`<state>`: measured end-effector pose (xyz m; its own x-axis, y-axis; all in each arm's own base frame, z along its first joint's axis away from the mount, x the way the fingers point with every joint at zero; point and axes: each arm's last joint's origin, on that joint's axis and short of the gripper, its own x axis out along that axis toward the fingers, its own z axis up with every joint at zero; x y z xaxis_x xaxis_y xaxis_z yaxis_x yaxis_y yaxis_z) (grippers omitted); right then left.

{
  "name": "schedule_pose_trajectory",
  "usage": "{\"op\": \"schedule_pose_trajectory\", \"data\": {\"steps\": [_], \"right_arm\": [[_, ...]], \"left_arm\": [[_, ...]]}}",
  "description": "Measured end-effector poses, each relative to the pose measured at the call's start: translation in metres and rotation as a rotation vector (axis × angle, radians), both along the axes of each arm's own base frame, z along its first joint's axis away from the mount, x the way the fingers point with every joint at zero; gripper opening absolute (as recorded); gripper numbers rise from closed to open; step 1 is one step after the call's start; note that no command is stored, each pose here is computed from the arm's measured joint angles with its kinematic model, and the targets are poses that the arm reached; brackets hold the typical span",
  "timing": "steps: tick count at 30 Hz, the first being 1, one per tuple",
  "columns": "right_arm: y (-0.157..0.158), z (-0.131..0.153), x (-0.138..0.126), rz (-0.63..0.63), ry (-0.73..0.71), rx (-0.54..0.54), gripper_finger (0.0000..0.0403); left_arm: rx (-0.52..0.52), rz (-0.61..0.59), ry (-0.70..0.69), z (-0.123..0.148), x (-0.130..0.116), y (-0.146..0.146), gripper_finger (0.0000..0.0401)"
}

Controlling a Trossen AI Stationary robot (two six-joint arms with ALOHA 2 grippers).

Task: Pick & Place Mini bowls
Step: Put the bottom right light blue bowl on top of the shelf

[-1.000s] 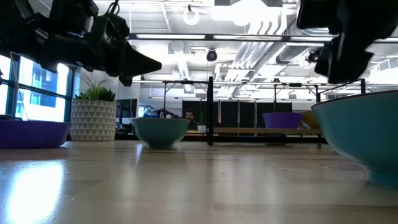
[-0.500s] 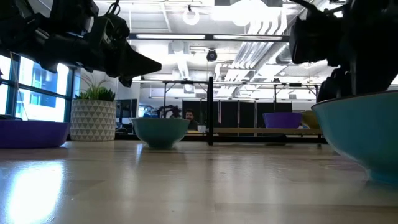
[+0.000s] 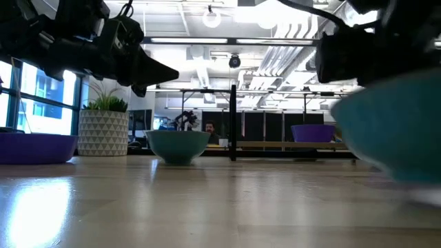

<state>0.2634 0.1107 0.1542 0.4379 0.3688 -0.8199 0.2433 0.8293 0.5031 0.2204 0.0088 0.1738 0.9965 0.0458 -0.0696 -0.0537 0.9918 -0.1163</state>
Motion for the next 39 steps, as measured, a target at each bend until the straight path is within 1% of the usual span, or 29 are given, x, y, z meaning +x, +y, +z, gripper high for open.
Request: {"op": "schedule_pose_trajectory", "data": {"steps": [3,6,8,11,14,16,19,24,29,32,36,39], "right_arm": [[-0.009,0.009,0.001,-0.025,-0.012,0.019,0.0022],[-0.024,0.026,0.003,-0.051,-0.019,0.009,0.0013],[-0.039,0.038,0.003,-0.083,-0.013,-0.026,0.0007],[-0.068,0.048,0.001,-0.144,0.026,-0.116,0.0009],[-0.102,0.048,-0.001,-0.192,0.060,-0.195,0.0017],[-0.124,0.043,-0.003,-0.220,0.083,-0.228,0.0019],[-0.155,0.032,-0.010,-0.259,0.130,-0.252,0.0014],[-0.193,0.032,-0.019,-0.337,0.119,-0.286,0.0009],[-0.211,0.031,-0.024,-0.362,0.114,-0.310,0.0018],[-0.217,0.028,-0.025,-0.363,0.126,-0.341,0.0015],[-0.223,0.023,-0.024,-0.368,0.145,-0.340,0.0012],[-0.224,0.021,-0.023,-0.380,0.150,-0.362,0.0022]], "left_arm": [[0.000,0.000,0.000,0.000,0.000,0.000,0.0001],[0.000,0.000,0.000,0.000,0.000,0.000,0.0001],[0.000,0.000,0.000,0.000,0.000,0.000,0.0001],[-0.001,0.000,0.004,0.000,0.000,0.000,0.0001],[-0.001,0.000,0.007,-0.001,0.000,0.000,0.0001],[-0.001,0.000,0.007,-0.001,0.000,0.000,0.0001],[-0.003,0.000,0.008,-0.001,0.000,0.000,0.0001],[-0.004,0.000,0.009,-0.001,0.000,0.000,0.0001],[-0.004,0.000,0.009,-0.001,0.000,0.000,0.0001],[-0.004,0.000,0.009,-0.001,0.000,0.000,0.0001],[-0.004,0.000,0.015,-0.001,0.000,0.000,0.0001],[-0.004,0.000,0.015,-0.001,0.000,0.000,0.0001]]}}
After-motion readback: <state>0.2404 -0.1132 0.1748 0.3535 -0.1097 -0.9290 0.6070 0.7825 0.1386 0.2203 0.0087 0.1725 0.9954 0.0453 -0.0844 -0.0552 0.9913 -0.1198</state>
